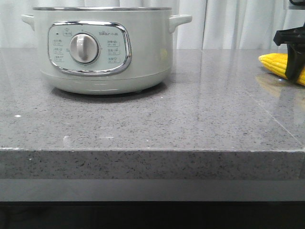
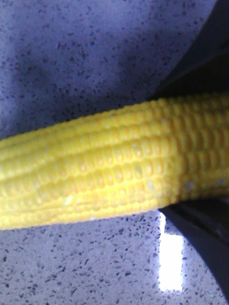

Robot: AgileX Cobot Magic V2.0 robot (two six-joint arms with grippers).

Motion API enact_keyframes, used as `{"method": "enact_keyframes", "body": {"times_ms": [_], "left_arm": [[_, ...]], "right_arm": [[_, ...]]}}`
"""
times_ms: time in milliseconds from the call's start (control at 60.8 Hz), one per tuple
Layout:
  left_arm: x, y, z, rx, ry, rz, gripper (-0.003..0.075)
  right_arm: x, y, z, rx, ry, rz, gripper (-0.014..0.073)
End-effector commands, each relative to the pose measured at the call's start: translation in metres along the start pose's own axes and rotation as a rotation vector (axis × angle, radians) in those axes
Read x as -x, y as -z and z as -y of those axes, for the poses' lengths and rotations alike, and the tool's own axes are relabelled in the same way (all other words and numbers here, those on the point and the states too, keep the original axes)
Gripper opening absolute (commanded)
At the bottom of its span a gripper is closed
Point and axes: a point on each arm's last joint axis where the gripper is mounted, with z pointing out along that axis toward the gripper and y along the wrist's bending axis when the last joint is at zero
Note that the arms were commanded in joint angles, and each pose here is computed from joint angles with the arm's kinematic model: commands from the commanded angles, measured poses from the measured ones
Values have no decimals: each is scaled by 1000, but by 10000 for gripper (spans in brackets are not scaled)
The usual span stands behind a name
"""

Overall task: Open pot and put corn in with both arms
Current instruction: 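Lower the right gripper onto the yellow corn cob and grasp it, then carry the corn cob with the right gripper over the open pot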

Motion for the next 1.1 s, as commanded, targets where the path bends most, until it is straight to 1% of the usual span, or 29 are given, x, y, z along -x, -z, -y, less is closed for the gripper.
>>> {"method": "enact_keyframes", "body": {"times_ms": [0, 148, 247, 395, 527, 724, 839, 955, 1086], "left_arm": [[23, 8, 1, -1, 17, 175, 248], [23, 8, 1, -1, 17, 175, 248], [23, 8, 1, -1, 17, 175, 248], [23, 8, 1, -1, 17, 175, 248], [23, 8, 1, -1, 17, 175, 248], [23, 8, 1, -1, 17, 175, 248], [23, 8, 1, -1, 17, 175, 248], [23, 8, 1, -1, 17, 175, 248], [23, 8, 1, -1, 17, 175, 248]], "right_arm": [[12, 30, 1, -3, 10, 113, 320], [12, 52, 0, 0, 10, 150, 320], [11, 77, -2, 13, 3, 201, 320], [3, 117, -9, 72, 3, 284, 320], [-13, 149, -15, 121, 19, 350, 320], [-45, 180, -21, 169, 33, 414, 320], [-66, 196, -26, 178, 66, 447, 320], [-81, 213, -35, 203, 104, 481, 320], [-90, 230, -58, 290, 165, 537, 320]]}}
